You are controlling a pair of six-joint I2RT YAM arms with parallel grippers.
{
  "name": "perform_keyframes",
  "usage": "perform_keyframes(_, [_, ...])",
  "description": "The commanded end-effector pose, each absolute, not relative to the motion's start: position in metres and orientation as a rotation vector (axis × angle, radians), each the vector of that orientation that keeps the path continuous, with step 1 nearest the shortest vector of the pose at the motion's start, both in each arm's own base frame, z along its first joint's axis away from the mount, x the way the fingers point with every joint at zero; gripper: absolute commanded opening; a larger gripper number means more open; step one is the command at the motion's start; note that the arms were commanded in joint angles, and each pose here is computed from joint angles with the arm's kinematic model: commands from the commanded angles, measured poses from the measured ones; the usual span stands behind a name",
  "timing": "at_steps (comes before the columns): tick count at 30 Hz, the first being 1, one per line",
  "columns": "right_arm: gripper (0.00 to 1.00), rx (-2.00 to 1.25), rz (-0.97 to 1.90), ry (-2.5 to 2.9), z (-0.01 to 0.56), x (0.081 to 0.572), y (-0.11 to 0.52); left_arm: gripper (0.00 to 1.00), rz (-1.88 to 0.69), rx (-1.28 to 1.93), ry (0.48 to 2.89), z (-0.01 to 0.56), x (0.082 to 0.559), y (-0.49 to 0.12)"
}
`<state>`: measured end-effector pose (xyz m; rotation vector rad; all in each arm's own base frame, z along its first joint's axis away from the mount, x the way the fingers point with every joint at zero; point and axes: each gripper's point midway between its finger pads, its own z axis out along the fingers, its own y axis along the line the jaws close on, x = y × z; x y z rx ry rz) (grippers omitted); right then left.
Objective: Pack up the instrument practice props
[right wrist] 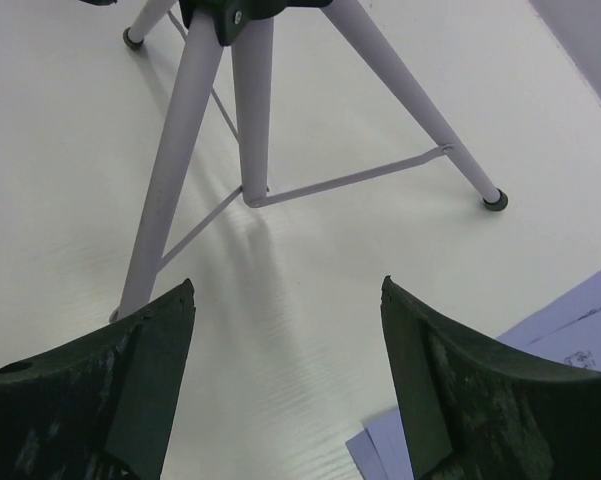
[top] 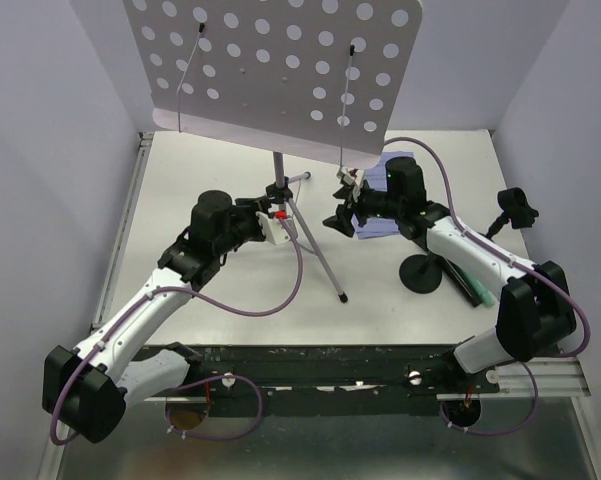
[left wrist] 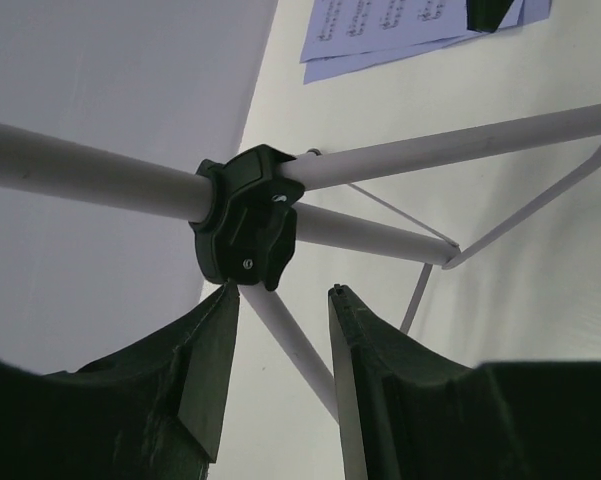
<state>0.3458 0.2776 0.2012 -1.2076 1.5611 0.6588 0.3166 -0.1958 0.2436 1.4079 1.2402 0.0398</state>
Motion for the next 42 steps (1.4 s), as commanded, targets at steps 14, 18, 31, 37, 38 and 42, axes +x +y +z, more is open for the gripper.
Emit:
perform_keyframes(14, [0.82, -1.12, 0.789, 1.545, 0.205, 0.344, 0.294, 0.45, 0.057, 1.179, 1.362, 0.252, 0.336, -0.185])
perform_keyframes(18, [0.82, -1.125, 0.79, 1.548, 0.202, 0.344, 0.295, 0.43, 0.041, 1.183, 1.351, 0.251, 0.337, -0.189])
perform_keyframes(31, [0.82, -1.12, 0.766, 1.586, 0.193, 0.345, 0.291, 0.39, 0.021, 1.243, 1.277, 0.248, 0.337, -0.202])
perform_keyframes(37, [0.82, -1.113, 0.753, 1.589, 0.192, 0.346, 0.289, 0.36, 0.015, 1.316, 1.217, 0.249, 0.335, -0.213])
perform_keyframes(38, [0.82, -1.113, 0.753, 1.593, 0.191, 0.346, 0.289, 0.36, 0.016, 1.337, 1.203, 0.247, 0.334, -0.216])
perform_keyframes(42, [0.82, -1.114, 0.748, 1.6, 0.188, 0.345, 0.288, 0.36, 0.047, 1.391, 1.15, 0.245, 0.329, -0.223])
